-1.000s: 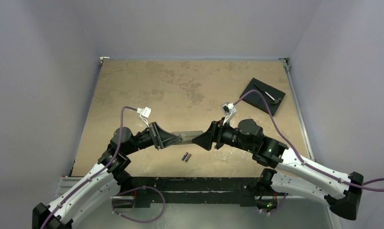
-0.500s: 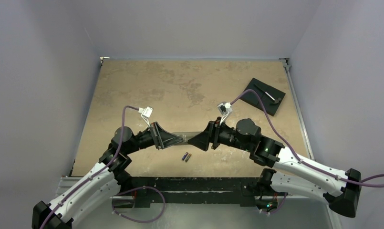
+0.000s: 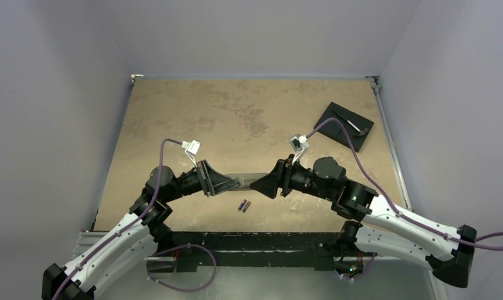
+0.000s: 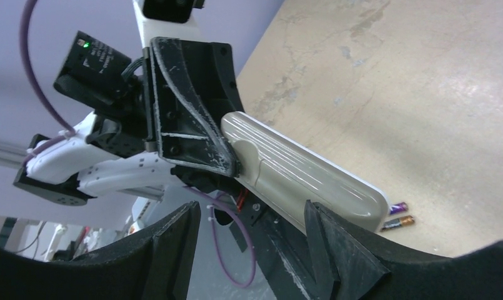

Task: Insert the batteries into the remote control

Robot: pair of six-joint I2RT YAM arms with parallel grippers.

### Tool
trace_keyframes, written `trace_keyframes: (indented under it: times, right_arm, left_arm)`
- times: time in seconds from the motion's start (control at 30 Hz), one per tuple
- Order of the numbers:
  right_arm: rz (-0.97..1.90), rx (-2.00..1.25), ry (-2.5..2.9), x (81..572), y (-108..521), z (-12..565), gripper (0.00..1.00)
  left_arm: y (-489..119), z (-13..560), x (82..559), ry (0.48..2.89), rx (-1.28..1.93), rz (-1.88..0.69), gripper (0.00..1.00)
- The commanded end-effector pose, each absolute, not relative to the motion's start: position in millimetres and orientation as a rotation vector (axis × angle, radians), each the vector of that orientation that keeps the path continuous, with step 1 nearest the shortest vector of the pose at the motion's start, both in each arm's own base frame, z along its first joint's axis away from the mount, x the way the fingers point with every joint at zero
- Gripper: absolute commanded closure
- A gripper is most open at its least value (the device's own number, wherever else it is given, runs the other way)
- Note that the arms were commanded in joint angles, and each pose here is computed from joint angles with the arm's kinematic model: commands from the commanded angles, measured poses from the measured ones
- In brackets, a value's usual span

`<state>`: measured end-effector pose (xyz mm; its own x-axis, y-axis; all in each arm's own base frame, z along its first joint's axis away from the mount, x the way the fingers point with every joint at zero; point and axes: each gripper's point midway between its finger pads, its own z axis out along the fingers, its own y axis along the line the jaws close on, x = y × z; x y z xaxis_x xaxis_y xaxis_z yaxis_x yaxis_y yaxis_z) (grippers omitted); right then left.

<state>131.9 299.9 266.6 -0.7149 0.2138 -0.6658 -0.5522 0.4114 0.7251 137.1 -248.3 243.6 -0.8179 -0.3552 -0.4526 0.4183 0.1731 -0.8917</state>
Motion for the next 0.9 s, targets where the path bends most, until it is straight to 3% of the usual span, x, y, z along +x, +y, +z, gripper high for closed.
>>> trace_keyframes:
  times: [0.0,0.87]
  right_arm:
    - [1.234,-0.259,1.995,141,285,259,0.3]
    - [1.194,-0.251,2.048,146,289,239,0.3]
  left_arm:
    - [-248,282,127,1.734,0.17,-1.74,1.0]
    - [-248,287,126,1.72,0.183,-1.746,1.0]
